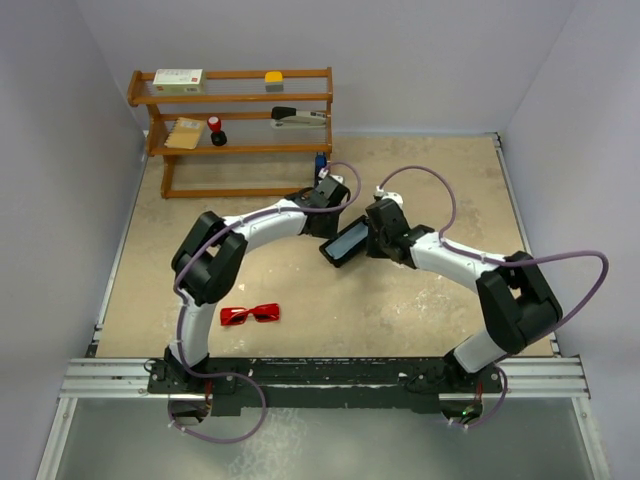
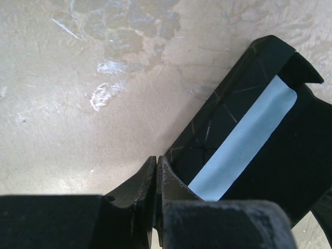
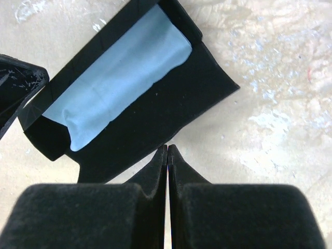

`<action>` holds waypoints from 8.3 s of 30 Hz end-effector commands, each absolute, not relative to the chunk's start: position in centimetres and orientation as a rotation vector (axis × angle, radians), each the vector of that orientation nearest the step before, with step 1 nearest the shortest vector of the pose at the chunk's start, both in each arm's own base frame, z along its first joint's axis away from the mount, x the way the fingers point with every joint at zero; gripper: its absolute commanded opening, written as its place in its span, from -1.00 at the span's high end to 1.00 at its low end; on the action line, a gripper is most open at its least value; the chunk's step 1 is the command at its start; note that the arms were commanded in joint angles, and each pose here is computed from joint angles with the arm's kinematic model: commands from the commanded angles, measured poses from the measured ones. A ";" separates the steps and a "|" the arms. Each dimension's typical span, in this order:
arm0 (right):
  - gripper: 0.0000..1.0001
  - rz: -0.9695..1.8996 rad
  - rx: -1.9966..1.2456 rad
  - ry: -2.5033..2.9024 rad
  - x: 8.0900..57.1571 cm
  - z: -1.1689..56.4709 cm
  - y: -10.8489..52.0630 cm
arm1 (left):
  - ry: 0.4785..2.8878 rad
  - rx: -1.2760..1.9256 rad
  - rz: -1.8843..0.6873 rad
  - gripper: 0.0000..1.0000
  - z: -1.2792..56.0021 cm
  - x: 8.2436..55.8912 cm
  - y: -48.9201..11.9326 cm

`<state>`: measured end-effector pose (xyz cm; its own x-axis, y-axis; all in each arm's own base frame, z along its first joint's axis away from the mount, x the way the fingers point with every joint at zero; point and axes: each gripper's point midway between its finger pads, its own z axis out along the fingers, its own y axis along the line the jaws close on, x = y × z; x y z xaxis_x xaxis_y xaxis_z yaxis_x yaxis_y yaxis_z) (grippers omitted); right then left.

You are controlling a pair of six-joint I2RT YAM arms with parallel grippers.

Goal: Organize the sunglasses
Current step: Adjust the sunglasses case at the center of the board, then adjust the sunglasses at the center of the board.

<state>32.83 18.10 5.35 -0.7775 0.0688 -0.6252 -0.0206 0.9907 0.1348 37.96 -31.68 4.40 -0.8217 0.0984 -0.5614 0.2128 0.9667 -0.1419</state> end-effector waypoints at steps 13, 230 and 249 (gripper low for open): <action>1.00 0.106 0.052 2.434 31.5 6.2 16.0 | 2.472 0.215 -0.352 1.00 7.2 35.5 -34.1; 1.00 0.650 -0.881 2.328 22.2 8.2 46.4 | 2.237 -0.668 -0.277 0.65 15.5 27.4 -3.7; 1.00 0.601 -0.928 2.392 21.2 4.3 45.0 | 2.234 -0.673 -0.273 0.66 15.5 27.7 -3.6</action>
<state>21.44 45.63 2.13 -0.6603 -0.5020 -0.5586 -0.6986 0.6836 0.2115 26.91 -3.75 14.50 -0.5993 -0.5281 -0.6016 -0.3788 0.8491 -0.3681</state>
